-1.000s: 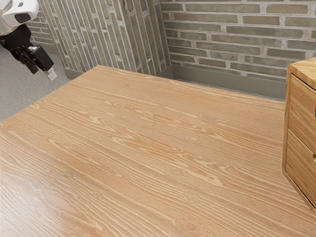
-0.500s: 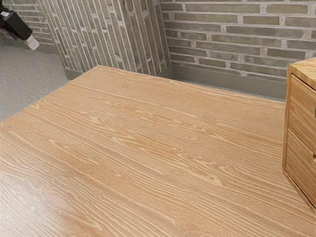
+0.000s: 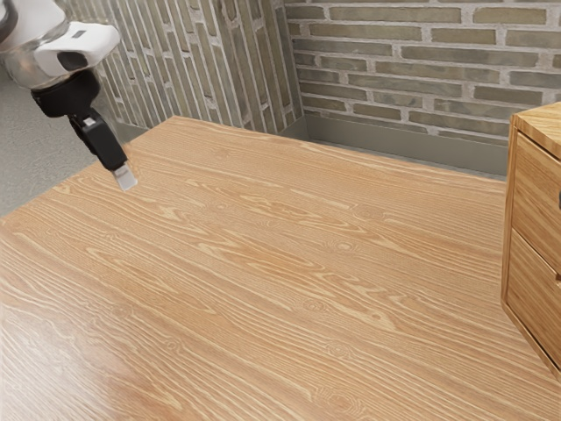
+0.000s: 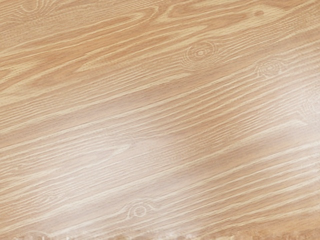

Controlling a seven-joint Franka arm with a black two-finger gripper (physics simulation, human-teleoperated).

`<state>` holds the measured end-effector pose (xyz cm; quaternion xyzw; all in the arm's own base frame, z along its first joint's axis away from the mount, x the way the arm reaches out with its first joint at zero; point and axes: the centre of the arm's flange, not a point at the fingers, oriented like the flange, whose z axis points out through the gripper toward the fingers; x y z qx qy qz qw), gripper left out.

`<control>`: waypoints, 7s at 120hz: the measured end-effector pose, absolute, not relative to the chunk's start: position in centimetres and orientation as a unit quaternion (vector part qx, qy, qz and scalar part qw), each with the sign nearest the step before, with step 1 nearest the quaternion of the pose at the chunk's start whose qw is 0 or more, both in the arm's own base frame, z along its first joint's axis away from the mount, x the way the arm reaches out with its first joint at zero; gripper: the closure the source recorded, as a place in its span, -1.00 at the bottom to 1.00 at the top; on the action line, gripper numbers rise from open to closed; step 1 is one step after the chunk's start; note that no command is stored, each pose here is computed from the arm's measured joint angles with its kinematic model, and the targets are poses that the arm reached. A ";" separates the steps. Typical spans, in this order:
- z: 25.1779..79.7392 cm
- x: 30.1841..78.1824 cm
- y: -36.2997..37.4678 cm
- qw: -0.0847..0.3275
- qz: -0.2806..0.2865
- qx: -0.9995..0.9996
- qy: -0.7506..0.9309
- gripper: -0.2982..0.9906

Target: Pull the drawer handle with one arm to open the drawer

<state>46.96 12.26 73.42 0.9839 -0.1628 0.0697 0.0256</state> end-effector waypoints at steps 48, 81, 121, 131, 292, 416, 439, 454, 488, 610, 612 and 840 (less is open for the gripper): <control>71.0 41.8 3.7 0.029 0.098 0.946 -0.307 -0.47; 71.7 42.5 -3.4 -0.032 0.131 0.840 -0.525 -0.48; 70.1 43.7 -3.8 -0.026 0.131 0.741 -0.658 -0.49; 69.6 44.7 -6.4 -0.021 0.124 0.712 -0.690 -0.50; 71.1 49.0 -33.6 -0.047 0.255 0.462 -0.848 -0.50; 70.4 50.4 -35.3 -0.044 0.260 0.475 -0.840 -0.45; 69.9 50.7 -35.5 -0.040 0.258 0.480 -0.837 -0.27; 69.9 50.7 -35.6 -0.039 0.259 0.482 -0.836 -0.20; 70.5 50.9 -35.7 -0.040 0.267 0.486 -0.832 -0.10; 69.7 54.1 -34.2 -0.042 0.264 0.526 -0.807 0.10; 69.7 54.1 -34.2 -0.042 0.264 0.527 -0.807 0.10; 66.6 60.8 -34.2 -0.049 0.266 0.564 -0.780 0.05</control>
